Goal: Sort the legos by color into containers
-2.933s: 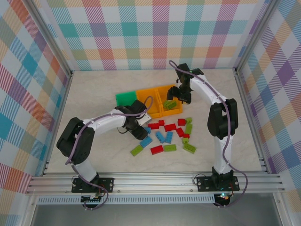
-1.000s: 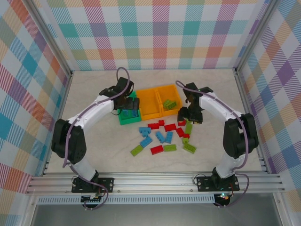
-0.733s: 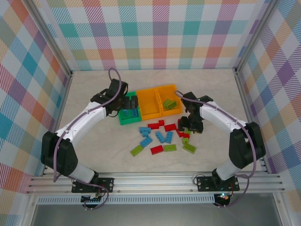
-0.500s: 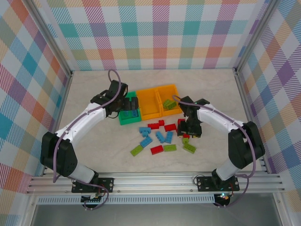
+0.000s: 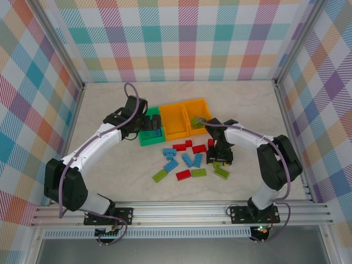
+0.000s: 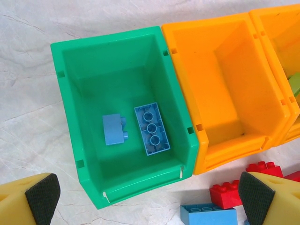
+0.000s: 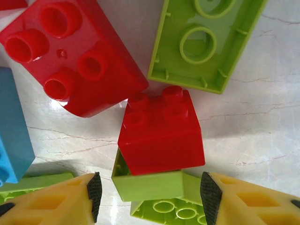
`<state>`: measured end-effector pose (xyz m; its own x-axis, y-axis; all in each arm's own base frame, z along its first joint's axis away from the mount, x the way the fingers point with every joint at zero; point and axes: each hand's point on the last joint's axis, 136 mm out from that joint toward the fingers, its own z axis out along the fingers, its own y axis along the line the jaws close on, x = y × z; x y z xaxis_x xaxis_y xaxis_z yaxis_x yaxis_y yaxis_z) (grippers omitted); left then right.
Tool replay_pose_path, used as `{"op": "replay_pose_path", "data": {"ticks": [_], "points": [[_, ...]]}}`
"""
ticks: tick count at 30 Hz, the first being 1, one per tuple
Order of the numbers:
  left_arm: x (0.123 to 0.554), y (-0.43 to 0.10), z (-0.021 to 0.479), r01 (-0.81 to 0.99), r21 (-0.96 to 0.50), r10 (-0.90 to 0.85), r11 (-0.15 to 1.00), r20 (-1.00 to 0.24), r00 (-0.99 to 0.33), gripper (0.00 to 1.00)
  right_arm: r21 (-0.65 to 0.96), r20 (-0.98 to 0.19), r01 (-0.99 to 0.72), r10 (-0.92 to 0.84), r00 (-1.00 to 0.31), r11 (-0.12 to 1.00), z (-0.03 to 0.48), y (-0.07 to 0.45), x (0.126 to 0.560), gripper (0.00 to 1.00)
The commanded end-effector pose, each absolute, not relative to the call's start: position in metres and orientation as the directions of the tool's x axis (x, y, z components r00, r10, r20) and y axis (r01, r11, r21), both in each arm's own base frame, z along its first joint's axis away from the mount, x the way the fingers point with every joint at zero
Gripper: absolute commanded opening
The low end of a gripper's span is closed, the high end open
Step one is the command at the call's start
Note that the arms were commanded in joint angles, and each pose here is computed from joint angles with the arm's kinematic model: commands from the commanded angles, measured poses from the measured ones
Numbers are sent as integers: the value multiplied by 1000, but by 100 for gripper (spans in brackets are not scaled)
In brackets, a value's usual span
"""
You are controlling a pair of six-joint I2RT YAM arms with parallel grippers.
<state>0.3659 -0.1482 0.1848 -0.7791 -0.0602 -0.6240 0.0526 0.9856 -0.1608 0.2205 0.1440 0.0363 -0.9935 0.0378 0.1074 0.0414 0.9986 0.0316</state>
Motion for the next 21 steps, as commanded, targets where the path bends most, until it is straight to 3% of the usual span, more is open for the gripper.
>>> {"op": "replay_pose_path", "data": {"ticks": [1, 5, 13, 21], "points": [[363, -141, 191, 28, -169, -87, 985, -636, -767, 100, 38, 126, 51, 46, -991, 998, 30, 147, 219, 58], [363, -140, 191, 25, -167, -89, 986, -637, -766, 100, 36, 128, 50, 45, -991, 998, 27, 148, 222, 55], [362, -138, 191, 21, -162, -89, 987, -639, -764, 100, 11, 120, 52, 50, -991, 999, 33, 141, 218, 35], [360, -139, 186, 25, -160, -82, 987, -626, -775, 100, 19, 77, 39, 37, -996, 999, 65, 146, 222, 32]]}}
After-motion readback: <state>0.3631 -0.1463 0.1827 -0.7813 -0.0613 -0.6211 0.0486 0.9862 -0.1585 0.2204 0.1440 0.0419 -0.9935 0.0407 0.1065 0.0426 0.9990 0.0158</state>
